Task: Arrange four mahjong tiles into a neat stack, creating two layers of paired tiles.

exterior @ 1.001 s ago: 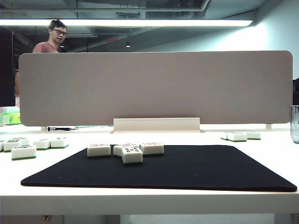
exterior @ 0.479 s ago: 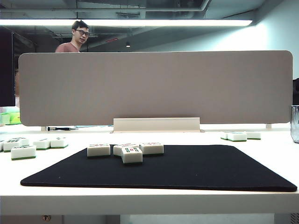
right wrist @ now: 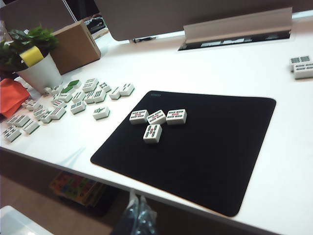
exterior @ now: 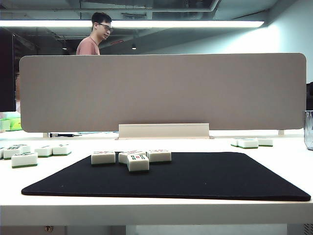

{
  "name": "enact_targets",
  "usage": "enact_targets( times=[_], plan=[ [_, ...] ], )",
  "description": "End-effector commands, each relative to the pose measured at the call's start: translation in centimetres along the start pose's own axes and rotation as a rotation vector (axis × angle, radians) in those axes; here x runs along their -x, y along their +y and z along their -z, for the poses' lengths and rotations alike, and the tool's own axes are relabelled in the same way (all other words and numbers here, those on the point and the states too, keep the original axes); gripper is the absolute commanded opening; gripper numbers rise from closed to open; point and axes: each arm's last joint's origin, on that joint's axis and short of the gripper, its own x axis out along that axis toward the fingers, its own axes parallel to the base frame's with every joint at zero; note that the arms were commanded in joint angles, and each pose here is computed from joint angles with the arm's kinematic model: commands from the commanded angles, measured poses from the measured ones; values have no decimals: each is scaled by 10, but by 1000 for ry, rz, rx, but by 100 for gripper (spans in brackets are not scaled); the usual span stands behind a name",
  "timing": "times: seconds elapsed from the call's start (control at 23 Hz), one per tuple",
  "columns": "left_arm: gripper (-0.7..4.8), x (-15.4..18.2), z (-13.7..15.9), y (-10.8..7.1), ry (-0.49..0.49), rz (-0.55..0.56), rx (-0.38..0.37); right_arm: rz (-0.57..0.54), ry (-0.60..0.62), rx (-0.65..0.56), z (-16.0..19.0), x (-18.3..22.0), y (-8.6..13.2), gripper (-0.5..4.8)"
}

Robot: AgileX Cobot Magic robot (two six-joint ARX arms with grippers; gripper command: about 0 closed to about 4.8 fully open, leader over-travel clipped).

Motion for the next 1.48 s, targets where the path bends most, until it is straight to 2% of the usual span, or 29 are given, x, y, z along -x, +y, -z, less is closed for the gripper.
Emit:
enact_targets(
  times=[0.04,0.13,0.26,0.57,0.7,0.83,1.0,1.17,1.35,1.48],
  plan=[
    [25,-11,-21,-2,28,46,0,-6,-14,10,1,3,2,-1],
    [25,-25,-33,-1,69,54,9,-5,-13,10,1,3,2,-1],
    [25,-49,-47,-1,147,144,30,-4,-12,8,1,3,1,-1],
    [25,-94,-59,-1,271,277,72,14,0,2,2,2,1,-1],
    [25,-116,-63,-15,349,347,77,14,0,2,3,2,1,-1],
    [26,-137,-66,-29,411,413,36,15,0,2,3,2,0,-1],
    [26,-169,-65,-48,531,465,34,17,2,1,3,2,0,-1],
    [27,-194,-60,-65,606,527,-30,17,2,1,3,2,0,-1],
    [27,-209,-54,-75,665,555,-57,19,2,1,3,2,0,-1],
    [28,-224,-48,-85,716,557,-113,22,1,1,3,2,0,-1]
  ],
)
